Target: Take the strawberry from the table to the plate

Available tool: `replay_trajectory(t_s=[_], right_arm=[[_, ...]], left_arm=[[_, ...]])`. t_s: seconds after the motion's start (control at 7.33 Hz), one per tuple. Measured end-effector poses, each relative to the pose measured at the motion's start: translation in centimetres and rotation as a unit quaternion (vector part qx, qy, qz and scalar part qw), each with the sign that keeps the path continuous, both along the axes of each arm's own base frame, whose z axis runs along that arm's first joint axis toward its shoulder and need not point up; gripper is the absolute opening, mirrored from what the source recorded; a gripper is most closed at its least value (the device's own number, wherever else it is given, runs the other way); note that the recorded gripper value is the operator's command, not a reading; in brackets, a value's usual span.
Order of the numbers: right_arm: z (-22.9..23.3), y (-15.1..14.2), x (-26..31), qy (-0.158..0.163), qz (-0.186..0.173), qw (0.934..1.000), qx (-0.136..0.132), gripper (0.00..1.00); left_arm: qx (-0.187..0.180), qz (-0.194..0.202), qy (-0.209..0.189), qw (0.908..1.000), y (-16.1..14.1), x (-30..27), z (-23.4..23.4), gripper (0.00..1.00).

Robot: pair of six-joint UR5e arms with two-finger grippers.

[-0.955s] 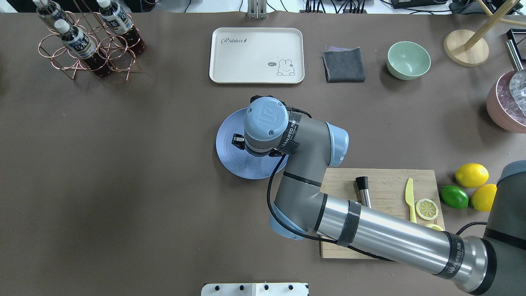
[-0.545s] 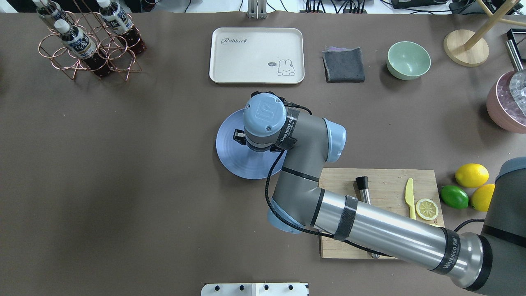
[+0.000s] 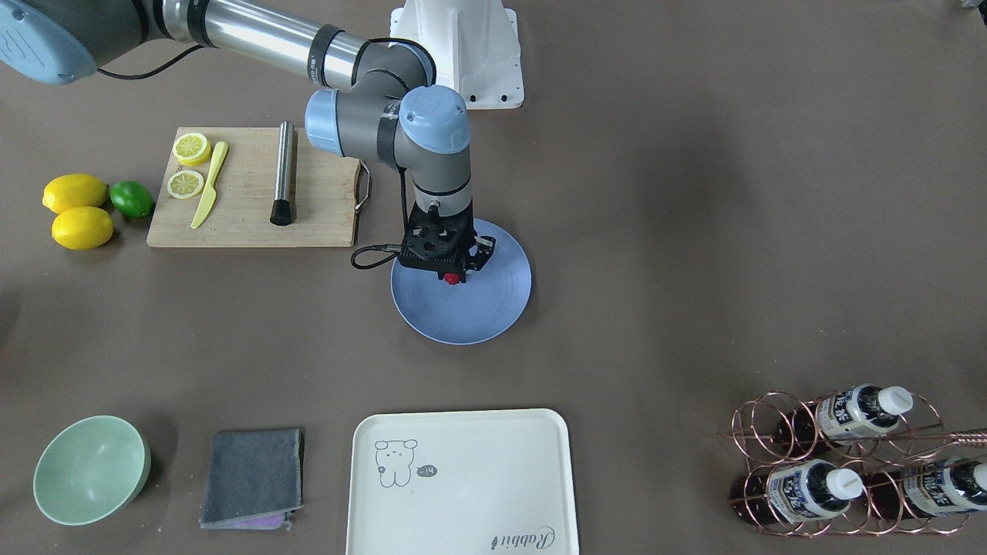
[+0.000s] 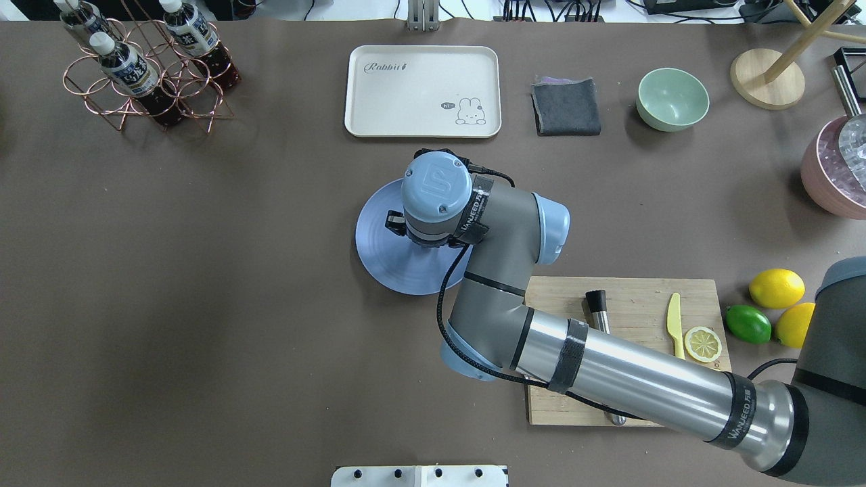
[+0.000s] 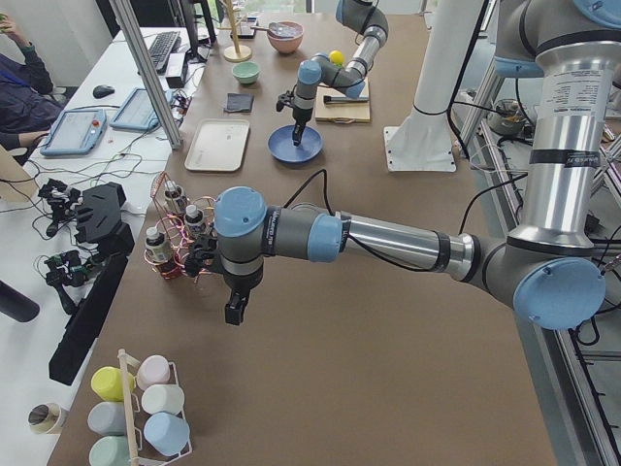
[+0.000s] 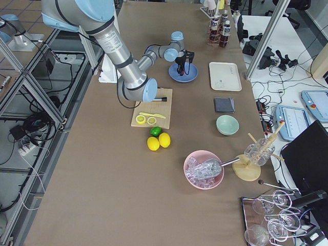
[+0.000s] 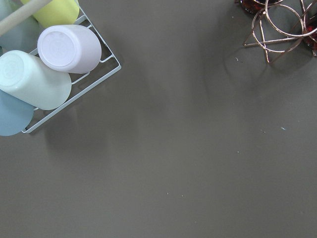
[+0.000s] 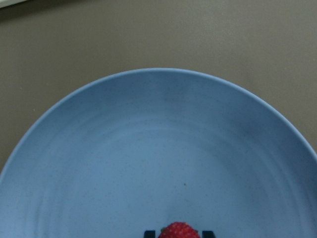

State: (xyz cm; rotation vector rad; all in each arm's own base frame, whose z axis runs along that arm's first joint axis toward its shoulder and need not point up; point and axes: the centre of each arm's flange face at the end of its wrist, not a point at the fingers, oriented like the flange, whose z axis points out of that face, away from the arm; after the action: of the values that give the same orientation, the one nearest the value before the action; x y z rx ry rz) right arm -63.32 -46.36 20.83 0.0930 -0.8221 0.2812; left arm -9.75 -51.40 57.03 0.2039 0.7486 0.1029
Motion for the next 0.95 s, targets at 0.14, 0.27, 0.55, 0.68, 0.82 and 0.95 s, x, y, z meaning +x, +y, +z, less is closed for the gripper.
replay_trajectory(t_s=[0.14,0.27,0.55,0.68,0.82,0.95], right_arm=[[0.0,0.0,-0.1,0.004,-0.010,0.9999,0.010,1.00],[-0.2,-0.2,0.0,0.004,-0.015,0.9997,0.017,1.00],[-1.4,-2.3,2.1,-0.005,-0.017,0.9995,0.026,1.00],[-2.0,-4.6,4.8,-0.008,-0.023,0.9993,0.028,1.00],[-2.4,-7.2,8.6,0.001,-0.039,0.9987,0.033,1.00],[-1.8,-9.6,13.3,0.017,-0.062,0.9971,0.040,1.00]], left_arm=[[0.000,0.000,0.000,1.0000,0.0,0.0,0.0,0.98],[0.000,0.000,0.000,1.0000,0.0,0.0,0.0,0.98],[0.001,-0.005,0.010,0.9999,0.2,-0.5,-0.1,0.98],[0.004,-0.004,0.018,0.9998,0.3,-0.8,-0.2,0.98],[0.008,-0.003,0.021,0.9997,0.4,-1.2,-0.2,0.98],[0.010,-0.003,0.022,0.9997,0.5,-1.4,-0.2,0.98]])
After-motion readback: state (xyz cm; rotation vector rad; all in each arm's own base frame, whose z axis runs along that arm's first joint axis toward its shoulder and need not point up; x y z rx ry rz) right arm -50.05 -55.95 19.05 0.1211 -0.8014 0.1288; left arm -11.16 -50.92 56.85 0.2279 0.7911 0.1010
